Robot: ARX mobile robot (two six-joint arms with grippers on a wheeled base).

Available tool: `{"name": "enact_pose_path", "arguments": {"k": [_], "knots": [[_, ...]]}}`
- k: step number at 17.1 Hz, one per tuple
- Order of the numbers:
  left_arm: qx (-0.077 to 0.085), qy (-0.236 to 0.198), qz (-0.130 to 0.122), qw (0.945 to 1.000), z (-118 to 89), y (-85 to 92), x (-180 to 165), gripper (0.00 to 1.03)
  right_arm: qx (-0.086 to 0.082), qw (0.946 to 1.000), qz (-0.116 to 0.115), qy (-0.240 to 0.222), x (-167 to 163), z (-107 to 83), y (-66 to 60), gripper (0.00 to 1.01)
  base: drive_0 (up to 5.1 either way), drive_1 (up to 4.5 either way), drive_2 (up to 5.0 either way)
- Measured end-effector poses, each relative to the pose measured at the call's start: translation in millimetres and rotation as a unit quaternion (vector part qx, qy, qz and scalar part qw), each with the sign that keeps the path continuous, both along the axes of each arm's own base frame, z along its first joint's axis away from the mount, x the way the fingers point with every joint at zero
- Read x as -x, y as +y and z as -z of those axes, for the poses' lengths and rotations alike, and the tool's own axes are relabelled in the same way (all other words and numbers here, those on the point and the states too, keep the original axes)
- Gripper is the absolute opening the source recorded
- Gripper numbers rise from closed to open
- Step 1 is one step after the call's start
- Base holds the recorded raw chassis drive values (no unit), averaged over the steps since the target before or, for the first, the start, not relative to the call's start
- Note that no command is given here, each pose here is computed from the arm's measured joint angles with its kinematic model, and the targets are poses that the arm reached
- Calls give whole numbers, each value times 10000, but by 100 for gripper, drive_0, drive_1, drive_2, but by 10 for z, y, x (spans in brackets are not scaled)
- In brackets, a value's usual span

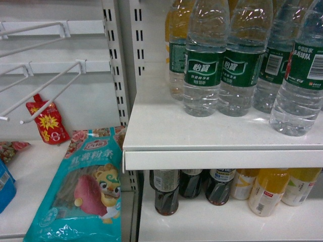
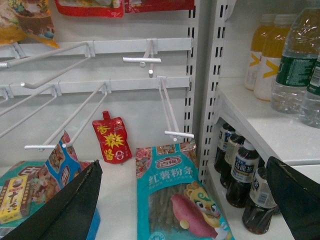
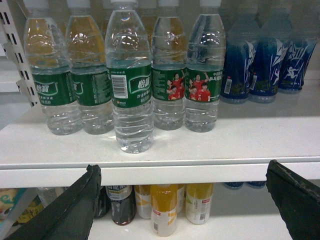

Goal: Move water from second to third shelf

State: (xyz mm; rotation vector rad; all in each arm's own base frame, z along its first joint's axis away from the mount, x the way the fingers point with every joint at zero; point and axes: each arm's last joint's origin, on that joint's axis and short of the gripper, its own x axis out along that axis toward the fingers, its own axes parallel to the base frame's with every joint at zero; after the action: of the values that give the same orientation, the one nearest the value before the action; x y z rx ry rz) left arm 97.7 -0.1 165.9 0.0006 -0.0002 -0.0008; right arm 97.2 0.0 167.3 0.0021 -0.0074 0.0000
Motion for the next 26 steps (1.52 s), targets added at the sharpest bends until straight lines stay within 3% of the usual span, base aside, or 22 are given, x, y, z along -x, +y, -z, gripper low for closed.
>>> {"name": "enact_pose_path", "arguments": {"k": [26], "knots": [[0, 25, 0, 10000, 5, 0, 0, 98, 13, 10000, 0, 23, 0, 4, 0, 98, 0, 0, 0]]}}
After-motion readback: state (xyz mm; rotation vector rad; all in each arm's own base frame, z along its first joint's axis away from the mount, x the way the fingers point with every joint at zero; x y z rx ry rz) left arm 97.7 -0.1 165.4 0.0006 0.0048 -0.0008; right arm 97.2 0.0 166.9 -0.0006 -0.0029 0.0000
